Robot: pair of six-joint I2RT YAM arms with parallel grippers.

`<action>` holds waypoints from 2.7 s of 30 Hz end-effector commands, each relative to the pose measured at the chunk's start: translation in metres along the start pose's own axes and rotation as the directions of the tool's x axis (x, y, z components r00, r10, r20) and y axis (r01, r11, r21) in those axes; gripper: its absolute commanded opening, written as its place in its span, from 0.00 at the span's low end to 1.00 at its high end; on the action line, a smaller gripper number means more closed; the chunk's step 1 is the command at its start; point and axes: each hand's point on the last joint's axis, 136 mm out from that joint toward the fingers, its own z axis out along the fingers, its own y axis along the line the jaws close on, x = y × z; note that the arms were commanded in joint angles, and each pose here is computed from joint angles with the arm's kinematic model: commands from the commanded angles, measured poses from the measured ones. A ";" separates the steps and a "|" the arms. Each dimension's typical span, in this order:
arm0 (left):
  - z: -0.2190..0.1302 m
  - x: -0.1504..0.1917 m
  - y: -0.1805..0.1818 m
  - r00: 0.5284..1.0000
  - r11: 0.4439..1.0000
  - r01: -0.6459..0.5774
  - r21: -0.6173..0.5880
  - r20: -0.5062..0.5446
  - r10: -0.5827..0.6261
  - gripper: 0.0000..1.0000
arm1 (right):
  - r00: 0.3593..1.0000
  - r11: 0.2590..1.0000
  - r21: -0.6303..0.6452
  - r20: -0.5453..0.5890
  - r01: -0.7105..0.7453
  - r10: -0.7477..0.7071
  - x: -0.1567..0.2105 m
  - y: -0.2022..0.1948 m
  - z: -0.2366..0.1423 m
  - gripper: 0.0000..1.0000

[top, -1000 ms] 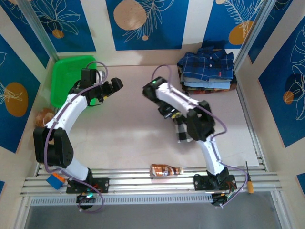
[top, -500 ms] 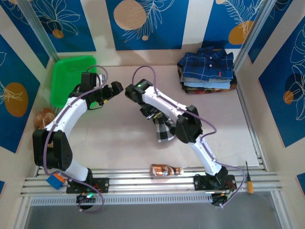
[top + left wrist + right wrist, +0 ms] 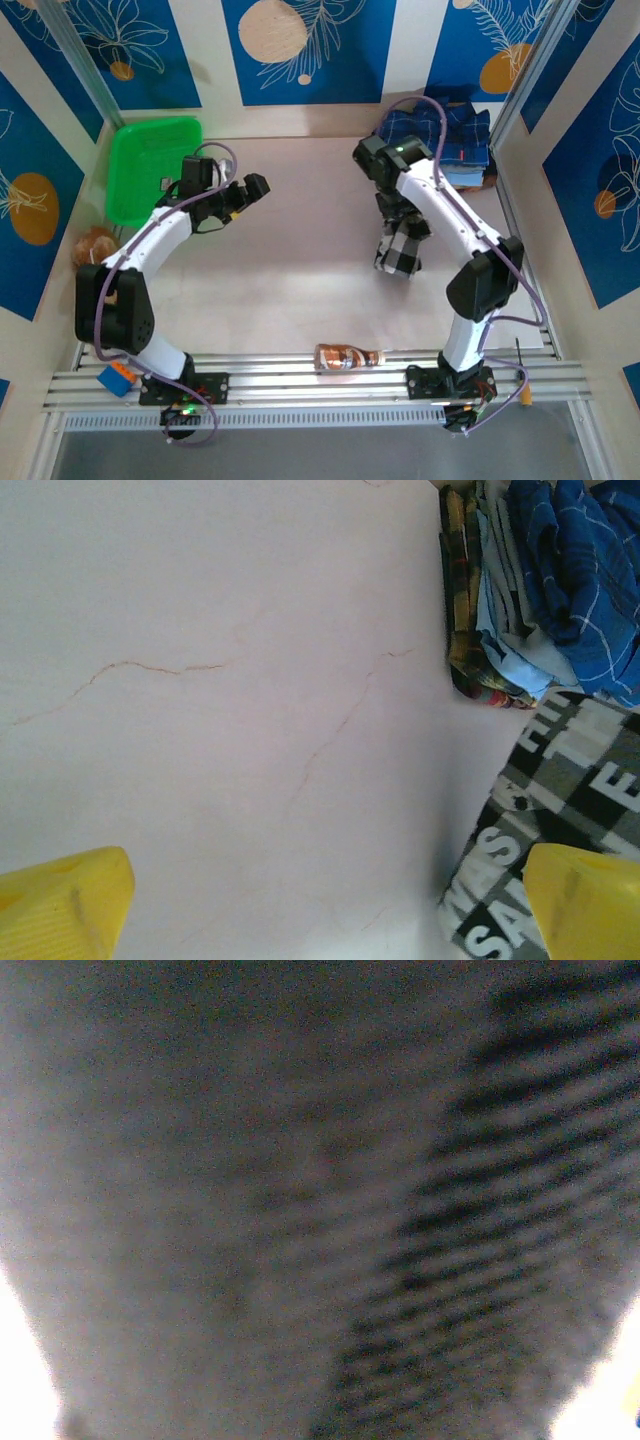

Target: Fold and stack the long sleeve shirts

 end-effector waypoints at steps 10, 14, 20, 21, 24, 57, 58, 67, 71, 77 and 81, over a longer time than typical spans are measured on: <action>0.009 -0.008 -0.017 0.998 0.998 -0.042 0.040 -0.037 0.043 1.00 | 0.983 0.929 0.334 0.137 -0.161 0.121 0.014 -0.120 -0.017 0.00; 0.011 -0.003 -0.013 0.998 0.999 -0.036 0.033 -0.051 0.038 1.00 | 0.997 0.948 0.310 -0.013 0.076 -0.075 0.006 -0.059 0.017 0.00; 0.006 0.011 0.000 0.997 0.999 -0.047 -0.004 -0.069 0.047 1.00 | 0.913 0.901 0.184 -0.197 0.393 -0.358 0.008 0.077 0.070 0.00; 0.005 0.013 0.002 0.996 0.999 -0.047 -0.010 -0.072 0.046 1.00 | 0.900 0.893 0.152 -0.184 0.424 -0.396 0.007 0.101 0.071 0.00; 0.002 0.020 0.007 0.996 0.999 -0.046 -0.022 -0.079 0.044 1.00 | 0.875 0.878 0.055 -0.131 0.475 -0.465 0.003 0.166 0.069 0.00; 0.034 0.073 0.017 0.967 0.984 0.137 -0.112 -0.202 -0.157 0.85 | 0.944 0.697 -0.661 -0.323 -0.279 0.072 0.016 0.179 -0.014 0.44; 0.043 0.083 0.013 0.960 0.985 0.123 -0.119 -0.237 -0.149 0.80 | 0.932 0.711 -0.628 -0.347 -0.316 0.107 0.017 0.165 0.002 0.32; 0.105 0.132 0.019 0.917 0.973 0.084 -0.216 -0.366 -0.160 0.44 | 0.850 0.642 -0.588 -0.485 -0.492 0.206 0.037 0.147 0.093 0.12; 0.125 0.127 0.034 0.916 0.958 0.043 -0.283 -0.372 -0.150 0.39 | 0.808 0.626 -0.563 -0.556 -0.539 0.196 0.050 0.159 0.114 0.09; 0.158 0.098 0.051 0.926 0.937 -0.066 -0.343 -0.372 -0.071 0.36 | 0.750 0.577 -0.563 -0.647 -0.592 0.139 0.070 0.197 0.117 0.09; 0.181 0.068 0.048 0.931 0.945 -0.112 -0.306 -0.365 -0.008 0.36 | 0.711 0.517 -0.580 -0.698 -0.630 0.084 0.071 0.237 0.107 0.08</action>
